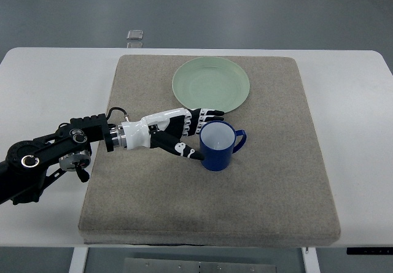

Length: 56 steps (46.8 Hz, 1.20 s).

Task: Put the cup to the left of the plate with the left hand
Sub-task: 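Wrap the left hand fingers around the blue mug body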

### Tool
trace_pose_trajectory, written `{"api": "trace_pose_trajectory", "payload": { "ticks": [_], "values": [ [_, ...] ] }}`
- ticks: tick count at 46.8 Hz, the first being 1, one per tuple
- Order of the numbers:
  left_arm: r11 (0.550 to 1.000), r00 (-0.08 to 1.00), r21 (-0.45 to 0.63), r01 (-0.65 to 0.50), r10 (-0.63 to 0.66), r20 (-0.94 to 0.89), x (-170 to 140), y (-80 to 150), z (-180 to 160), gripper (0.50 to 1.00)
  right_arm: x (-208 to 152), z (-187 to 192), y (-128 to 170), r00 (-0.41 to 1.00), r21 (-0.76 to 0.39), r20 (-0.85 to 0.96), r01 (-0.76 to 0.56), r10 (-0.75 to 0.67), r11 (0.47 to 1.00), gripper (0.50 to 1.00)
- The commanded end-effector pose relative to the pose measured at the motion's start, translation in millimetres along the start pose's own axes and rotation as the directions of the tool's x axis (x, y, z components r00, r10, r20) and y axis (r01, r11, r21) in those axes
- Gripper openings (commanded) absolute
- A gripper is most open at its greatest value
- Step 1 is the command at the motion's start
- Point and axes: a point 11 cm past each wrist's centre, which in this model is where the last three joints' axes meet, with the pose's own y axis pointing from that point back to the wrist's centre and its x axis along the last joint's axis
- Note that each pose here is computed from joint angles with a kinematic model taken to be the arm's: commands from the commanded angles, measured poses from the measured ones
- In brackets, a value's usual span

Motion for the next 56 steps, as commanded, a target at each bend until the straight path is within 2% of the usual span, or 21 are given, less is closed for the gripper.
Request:
{"api": "trace_pose_trajectory", "payload": {
  "ticks": [1,38,46,56],
  "values": [
    [1.000,1.000,0.001,-0.001,0.001,-0.003,0,-2,-1,0.994,0,0,0,1.000,0.000,0.000,0.000,0.000,1.000,0.934],
    [1.000,1.000,0.011,0.013,-0.013,0.023,-6,-17,-3,0.994,0,0,0,1.000,0.000,0.000,0.000,0.000,1.000,0.934],
    [1.000,1.000,0.005,0.016,-0.016,0.022,-7,-20,-1,0.979,0,0,0,1.000,0.000,0.000,-0.001,0.001,1.000,0.934],
    [1.000,1.000,0.012,0.012,-0.012,0.020,-6,-23,-4,0.936,0,0,0,1.000,0.000,0.000,0.000,0.000,1.000,0.934]
  ]
}}
